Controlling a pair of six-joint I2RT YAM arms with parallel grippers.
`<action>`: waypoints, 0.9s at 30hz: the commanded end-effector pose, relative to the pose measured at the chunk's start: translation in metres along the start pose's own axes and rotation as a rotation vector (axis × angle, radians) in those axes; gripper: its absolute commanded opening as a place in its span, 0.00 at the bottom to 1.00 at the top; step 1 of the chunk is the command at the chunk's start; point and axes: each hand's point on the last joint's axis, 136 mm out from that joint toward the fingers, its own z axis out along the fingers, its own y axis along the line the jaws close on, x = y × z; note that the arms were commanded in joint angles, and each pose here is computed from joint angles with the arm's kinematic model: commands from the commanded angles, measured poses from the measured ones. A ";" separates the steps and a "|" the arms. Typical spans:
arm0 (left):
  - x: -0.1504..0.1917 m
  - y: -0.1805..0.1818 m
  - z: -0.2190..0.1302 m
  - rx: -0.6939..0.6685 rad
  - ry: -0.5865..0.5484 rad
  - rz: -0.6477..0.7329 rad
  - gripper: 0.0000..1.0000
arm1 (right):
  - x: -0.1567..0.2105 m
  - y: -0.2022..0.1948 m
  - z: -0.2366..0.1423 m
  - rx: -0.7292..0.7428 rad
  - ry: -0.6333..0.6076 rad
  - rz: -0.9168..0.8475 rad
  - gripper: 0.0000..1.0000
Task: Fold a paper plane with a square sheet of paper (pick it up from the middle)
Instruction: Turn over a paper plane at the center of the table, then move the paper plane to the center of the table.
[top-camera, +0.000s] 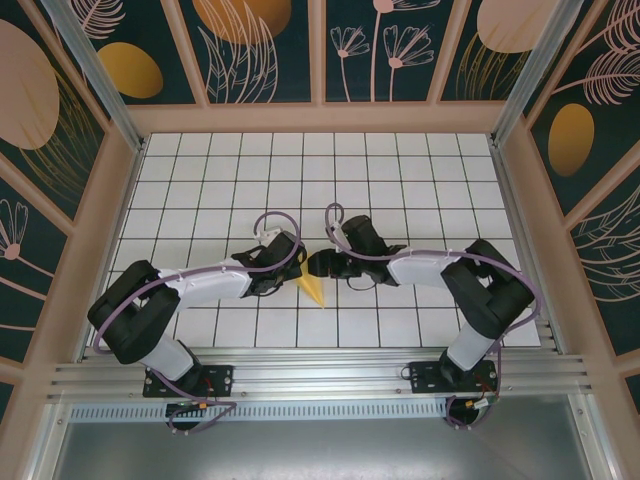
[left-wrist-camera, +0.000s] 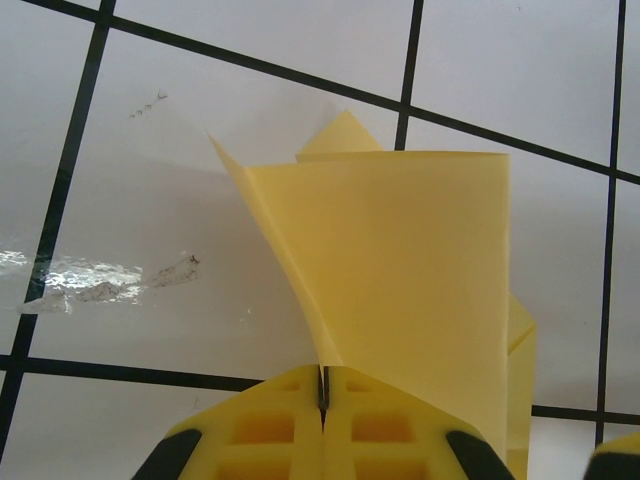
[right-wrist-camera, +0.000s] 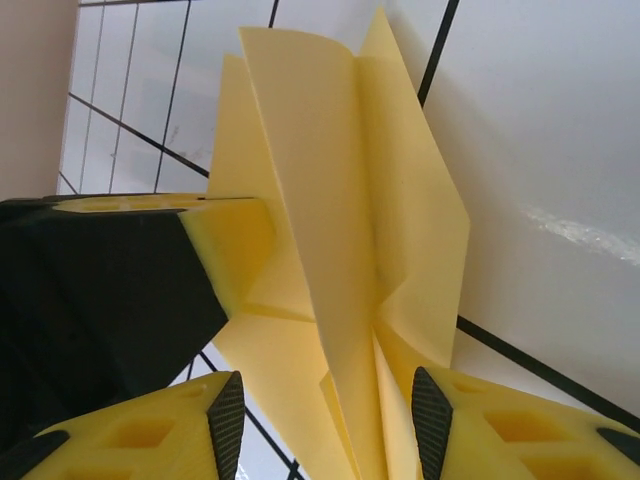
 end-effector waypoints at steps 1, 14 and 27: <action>-0.005 -0.001 -0.003 0.014 -0.013 -0.009 0.03 | 0.005 0.004 0.006 -0.004 0.035 -0.024 0.50; -0.006 -0.004 -0.004 0.017 -0.012 -0.003 0.04 | 0.002 -0.007 -0.006 0.066 -0.015 -0.016 0.52; -0.004 -0.006 -0.001 0.025 0.000 -0.002 0.04 | 0.021 0.008 0.010 0.013 0.060 -0.033 0.48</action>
